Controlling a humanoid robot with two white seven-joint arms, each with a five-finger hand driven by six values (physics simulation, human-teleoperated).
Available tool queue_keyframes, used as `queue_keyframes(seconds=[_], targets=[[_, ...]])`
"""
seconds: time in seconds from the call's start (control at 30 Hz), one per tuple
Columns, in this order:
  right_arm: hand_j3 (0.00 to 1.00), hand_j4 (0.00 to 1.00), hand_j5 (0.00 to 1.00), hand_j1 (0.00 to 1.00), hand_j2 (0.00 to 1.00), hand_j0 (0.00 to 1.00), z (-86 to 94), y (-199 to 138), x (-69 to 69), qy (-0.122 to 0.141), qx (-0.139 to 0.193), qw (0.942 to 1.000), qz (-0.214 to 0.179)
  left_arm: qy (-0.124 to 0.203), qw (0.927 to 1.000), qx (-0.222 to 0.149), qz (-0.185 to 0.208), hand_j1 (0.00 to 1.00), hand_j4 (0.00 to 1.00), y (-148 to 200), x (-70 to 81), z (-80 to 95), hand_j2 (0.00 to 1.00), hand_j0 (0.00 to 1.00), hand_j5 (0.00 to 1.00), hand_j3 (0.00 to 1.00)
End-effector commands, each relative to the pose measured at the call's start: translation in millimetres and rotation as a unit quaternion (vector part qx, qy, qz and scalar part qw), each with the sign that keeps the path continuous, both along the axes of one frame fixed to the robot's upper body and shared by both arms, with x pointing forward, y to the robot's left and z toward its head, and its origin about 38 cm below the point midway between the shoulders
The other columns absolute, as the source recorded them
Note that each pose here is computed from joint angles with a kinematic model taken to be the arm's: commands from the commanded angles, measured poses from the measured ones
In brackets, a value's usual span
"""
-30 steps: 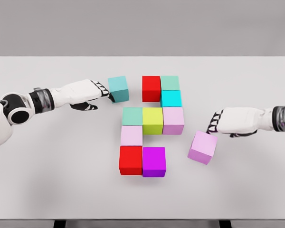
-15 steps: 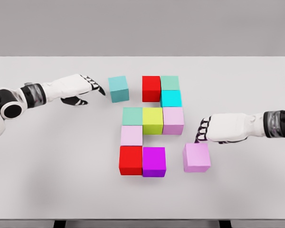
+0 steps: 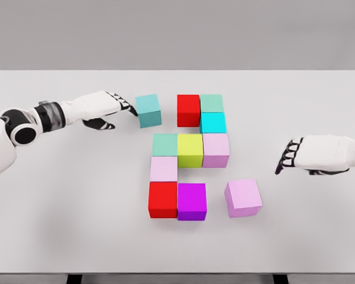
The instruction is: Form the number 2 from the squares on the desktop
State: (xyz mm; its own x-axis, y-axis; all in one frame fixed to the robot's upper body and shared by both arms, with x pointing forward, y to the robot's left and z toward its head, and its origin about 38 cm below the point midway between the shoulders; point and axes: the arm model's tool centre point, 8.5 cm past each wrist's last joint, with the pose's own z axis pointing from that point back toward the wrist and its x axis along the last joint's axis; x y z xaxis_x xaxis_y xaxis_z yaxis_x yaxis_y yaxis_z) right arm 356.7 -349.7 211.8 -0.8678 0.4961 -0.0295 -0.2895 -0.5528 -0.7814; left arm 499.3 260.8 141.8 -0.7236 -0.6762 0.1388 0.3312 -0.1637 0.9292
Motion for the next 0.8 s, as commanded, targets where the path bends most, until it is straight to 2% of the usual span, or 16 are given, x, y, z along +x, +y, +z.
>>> queue_keyframes(seconds=[0.0,0.03,0.2,0.33,0.43,0.57,0.77], targets=[[0.76,0.76,0.76,0.76,0.76,0.76,9.3,-8,-13.6,-0.002,-0.005,1.0000,-0.001,0.000,1.0000,-0.006,-0.002,0.75,0.75,-5,0.8,0.8,0.75,0.75,0.75,0.75],[0.76,0.76,0.76,0.76,0.76,0.76,8.1,-9,-19.1,0.002,-0.009,1.0000,0.001,0.001,1.0000,-0.006,-0.002,0.75,0.75,-5,0.9,0.5,0.75,0.75,0.75,0.75],[0.76,0.76,0.76,0.76,0.76,0.76,-0.1,-6,-25.5,0.015,-0.013,0.9998,0.009,0.001,0.9999,-0.009,-0.006,0.75,0.75,-10,1.0,0.2,0.75,0.75,0.75,0.75],[0.71,0.71,0.71,0.71,0.71,0.71,-2.6,-2,-25.1,0.018,-0.007,0.9997,0.013,0.001,0.9999,-0.009,-0.006,0.75,0.75,-11,1.1,-0.3,0.75,0.75,0.75,0.75],[0.70,0.70,0.70,0.70,0.70,0.70,-13.0,8,-26.6,0.030,-0.003,0.9992,0.025,0.007,0.9999,-0.006,0.005,0.75,0.75,-3,2.3,-4.6,0.75,0.75,0.75,0.75],[0.69,0.69,0.69,0.69,0.69,0.69,-16.3,16,-25.4,0.032,0.003,0.9989,0.033,0.007,0.9998,-0.004,0.020,0.75,0.75,5,9.0,-1.5,0.75,0.75,0.75,0.75],[0.68,0.68,0.68,0.68,0.68,0.68,-21.9,27,-24.9,0.037,0.011,0.9982,0.045,0.008,0.9996,-0.010,0.026,0.76,0.76,-3,18.4,0.8,0.76,0.76,0.76,0.76]])
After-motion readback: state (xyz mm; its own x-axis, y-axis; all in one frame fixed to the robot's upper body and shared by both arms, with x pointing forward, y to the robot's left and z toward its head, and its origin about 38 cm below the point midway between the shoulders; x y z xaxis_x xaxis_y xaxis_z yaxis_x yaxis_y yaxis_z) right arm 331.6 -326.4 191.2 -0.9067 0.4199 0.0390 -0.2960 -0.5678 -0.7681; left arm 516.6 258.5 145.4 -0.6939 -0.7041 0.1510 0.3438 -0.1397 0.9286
